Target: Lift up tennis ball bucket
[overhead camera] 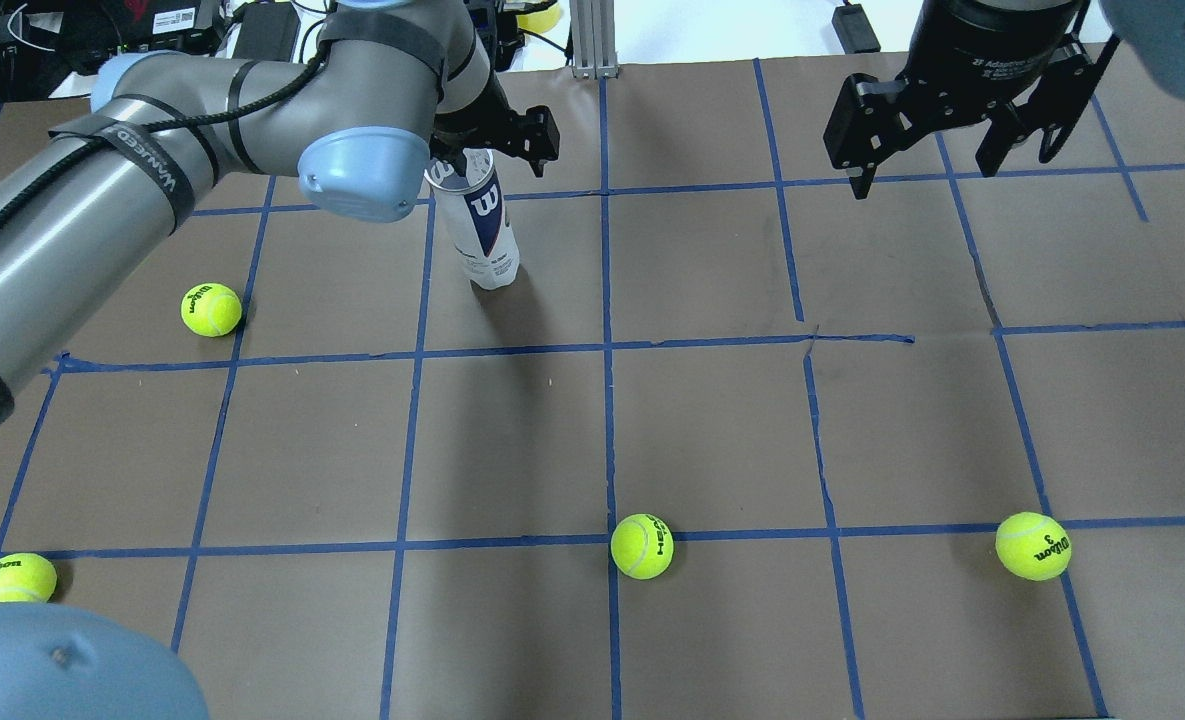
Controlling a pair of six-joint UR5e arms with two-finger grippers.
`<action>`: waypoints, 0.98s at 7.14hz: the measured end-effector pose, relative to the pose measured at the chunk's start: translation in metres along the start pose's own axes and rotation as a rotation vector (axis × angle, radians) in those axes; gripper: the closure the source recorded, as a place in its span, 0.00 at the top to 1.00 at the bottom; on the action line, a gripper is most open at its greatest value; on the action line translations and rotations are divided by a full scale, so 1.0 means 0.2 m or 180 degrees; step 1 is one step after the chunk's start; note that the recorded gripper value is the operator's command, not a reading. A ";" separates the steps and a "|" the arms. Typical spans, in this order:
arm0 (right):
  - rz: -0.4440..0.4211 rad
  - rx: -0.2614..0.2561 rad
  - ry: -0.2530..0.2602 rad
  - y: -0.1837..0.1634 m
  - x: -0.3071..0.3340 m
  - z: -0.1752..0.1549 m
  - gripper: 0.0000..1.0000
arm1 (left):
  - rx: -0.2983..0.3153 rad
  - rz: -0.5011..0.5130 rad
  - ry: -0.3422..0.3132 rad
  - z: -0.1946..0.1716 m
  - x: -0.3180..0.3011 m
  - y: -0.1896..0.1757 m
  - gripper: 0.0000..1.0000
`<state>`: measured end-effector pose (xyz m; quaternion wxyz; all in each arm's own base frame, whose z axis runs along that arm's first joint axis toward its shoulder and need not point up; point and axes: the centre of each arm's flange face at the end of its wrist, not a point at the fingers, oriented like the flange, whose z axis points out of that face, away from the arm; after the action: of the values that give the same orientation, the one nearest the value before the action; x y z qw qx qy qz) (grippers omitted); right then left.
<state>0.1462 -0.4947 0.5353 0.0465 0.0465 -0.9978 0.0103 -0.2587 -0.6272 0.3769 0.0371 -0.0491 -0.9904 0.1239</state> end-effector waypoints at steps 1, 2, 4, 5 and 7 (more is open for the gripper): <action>-0.0001 0.0000 -0.0001 0.00 0.00 0.00 1.00 | -0.0066 -0.0014 -0.0050 -0.15 -0.01 -0.02 1.00; 0.0000 0.0001 0.0000 0.00 0.00 0.00 1.00 | -0.0161 -0.0033 -0.0160 -0.33 -0.03 -0.03 1.00; -0.0001 -0.0005 -0.0002 0.00 0.00 0.01 1.00 | -0.0289 -0.0138 -0.0321 -0.58 -0.21 -0.03 1.00; -0.0003 -0.0013 -0.0001 -0.01 0.00 0.02 1.00 | -0.0383 -0.0190 -0.0360 -0.66 -0.38 -0.01 1.00; -0.0004 -0.0014 0.0022 0.00 0.00 0.01 1.00 | -0.0555 -0.0247 -0.0381 -0.78 -0.63 0.15 1.00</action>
<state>0.1459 -0.4950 0.5327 0.0500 0.0469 -0.9976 0.0082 -0.1174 -0.5742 0.5116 -0.0217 -0.0063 -0.9990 0.0384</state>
